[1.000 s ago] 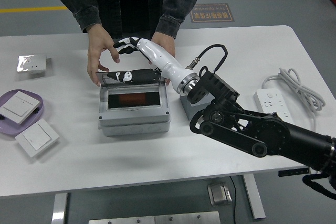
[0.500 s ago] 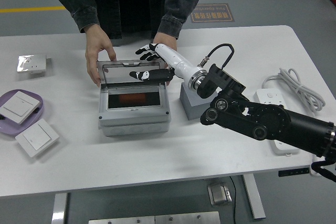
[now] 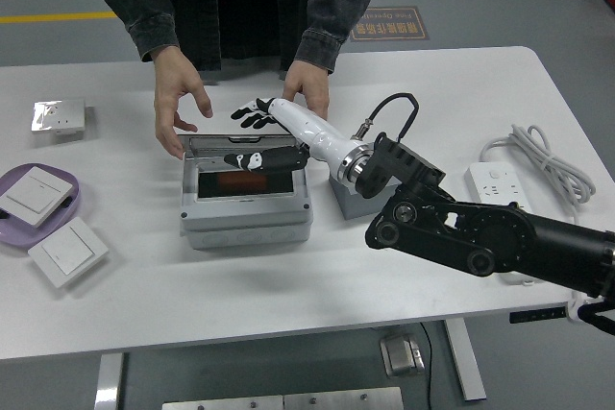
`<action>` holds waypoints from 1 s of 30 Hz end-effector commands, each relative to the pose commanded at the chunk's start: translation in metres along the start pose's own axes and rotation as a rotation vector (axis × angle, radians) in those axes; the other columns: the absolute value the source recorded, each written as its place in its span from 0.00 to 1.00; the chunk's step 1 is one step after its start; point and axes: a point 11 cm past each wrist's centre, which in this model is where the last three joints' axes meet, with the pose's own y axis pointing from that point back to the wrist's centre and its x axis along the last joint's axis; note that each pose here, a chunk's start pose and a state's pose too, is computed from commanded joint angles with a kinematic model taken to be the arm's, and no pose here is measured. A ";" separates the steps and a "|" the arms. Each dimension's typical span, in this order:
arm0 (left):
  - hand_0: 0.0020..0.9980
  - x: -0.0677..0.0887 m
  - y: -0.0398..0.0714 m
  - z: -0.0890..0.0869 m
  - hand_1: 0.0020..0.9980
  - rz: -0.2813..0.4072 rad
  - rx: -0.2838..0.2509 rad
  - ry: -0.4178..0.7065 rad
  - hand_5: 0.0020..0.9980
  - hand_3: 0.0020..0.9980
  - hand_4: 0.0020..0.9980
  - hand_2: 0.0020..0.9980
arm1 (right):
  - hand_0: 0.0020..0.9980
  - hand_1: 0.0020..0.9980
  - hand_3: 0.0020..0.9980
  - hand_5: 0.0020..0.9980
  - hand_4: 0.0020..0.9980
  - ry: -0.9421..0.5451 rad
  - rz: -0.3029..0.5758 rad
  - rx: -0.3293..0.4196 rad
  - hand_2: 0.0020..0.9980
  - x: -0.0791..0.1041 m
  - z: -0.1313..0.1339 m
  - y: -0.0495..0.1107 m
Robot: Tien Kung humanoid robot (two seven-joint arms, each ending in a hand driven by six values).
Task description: Pick up the cylinder from the cube,place it in the box,flap close box
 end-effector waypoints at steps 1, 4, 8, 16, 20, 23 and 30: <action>0.62 0.000 0.000 0.000 0.59 0.000 0.000 0.000 0.23 0.62 0.70 0.54 | 0.80 0.73 0.78 0.44 0.85 -0.003 -0.002 0.000 0.72 -0.001 0.000 0.001; 0.62 0.000 0.000 0.000 0.59 -0.001 -0.001 0.001 0.23 0.62 0.70 0.54 | 0.80 0.73 0.78 0.45 0.85 -0.011 -0.017 0.001 0.72 -0.006 0.001 0.004; 0.62 -0.001 0.000 -0.001 0.59 -0.001 0.001 0.002 0.23 0.62 0.70 0.54 | 0.79 0.73 0.78 0.45 0.84 -0.037 -0.046 -0.001 0.72 -0.016 0.002 0.011; 0.62 -0.002 0.000 -0.002 0.59 -0.003 0.002 0.004 0.23 0.62 0.70 0.54 | 0.78 0.72 0.77 0.45 0.84 -0.140 -0.104 -0.046 0.72 -0.036 0.015 0.025; 0.62 -0.002 -0.001 -0.002 0.59 -0.004 0.000 0.004 0.23 0.62 0.70 0.54 | 0.78 0.72 0.78 0.46 0.84 -0.208 -0.108 -0.082 0.72 -0.042 0.027 0.028; 0.62 -0.003 -0.001 -0.003 0.59 -0.004 0.001 0.005 0.23 0.62 0.70 0.54 | 0.78 0.72 0.78 0.46 0.84 -0.252 -0.105 -0.099 0.72 -0.045 0.033 0.030; 0.62 -0.003 -0.001 -0.004 0.59 -0.005 0.002 0.005 0.23 0.62 0.70 0.54 | 0.78 0.72 0.78 0.47 0.84 -0.285 -0.060 -0.068 0.72 -0.031 0.026 0.031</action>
